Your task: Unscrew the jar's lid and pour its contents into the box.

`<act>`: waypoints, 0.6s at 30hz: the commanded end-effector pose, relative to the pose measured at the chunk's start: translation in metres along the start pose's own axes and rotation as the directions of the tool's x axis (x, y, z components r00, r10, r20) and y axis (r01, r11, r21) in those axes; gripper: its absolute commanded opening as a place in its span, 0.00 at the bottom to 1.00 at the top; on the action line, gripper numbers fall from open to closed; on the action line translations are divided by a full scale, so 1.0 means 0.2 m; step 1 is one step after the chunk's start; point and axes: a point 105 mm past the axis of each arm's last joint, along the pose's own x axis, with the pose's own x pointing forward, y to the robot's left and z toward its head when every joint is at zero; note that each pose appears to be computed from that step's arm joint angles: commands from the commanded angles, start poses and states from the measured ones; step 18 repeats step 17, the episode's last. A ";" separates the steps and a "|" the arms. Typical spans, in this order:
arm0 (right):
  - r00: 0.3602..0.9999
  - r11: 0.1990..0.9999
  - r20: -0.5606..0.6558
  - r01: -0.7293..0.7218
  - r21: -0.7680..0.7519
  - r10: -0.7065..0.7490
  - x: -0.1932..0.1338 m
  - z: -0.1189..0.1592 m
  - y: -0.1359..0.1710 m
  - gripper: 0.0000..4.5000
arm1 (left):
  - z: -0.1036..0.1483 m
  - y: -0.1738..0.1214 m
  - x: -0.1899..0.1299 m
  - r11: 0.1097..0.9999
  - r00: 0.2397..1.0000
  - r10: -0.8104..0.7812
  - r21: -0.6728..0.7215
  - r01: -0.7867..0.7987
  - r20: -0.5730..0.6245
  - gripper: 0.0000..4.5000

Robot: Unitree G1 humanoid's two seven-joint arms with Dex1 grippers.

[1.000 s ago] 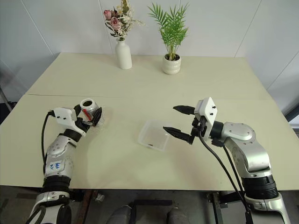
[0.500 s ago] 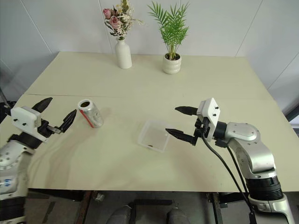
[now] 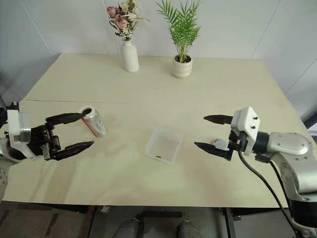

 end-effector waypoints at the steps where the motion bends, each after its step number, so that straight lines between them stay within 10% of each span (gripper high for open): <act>1: 0.999 0.998 0.018 -0.043 -0.036 0.043 -0.05 0.10 0.05 1.00 | 0.00 -0.06 0.03 0.996 0.996 -0.089 0.003 0.090 -0.006 0.99; 18: 0.997 0.998 -0.053 -0.055 0.020 0.056 -0.11 0.02 0.14 1.00 | -0.10 -0.09 0.01 1.000 1.000 -0.028 0.013 0.029 -0.010 0.99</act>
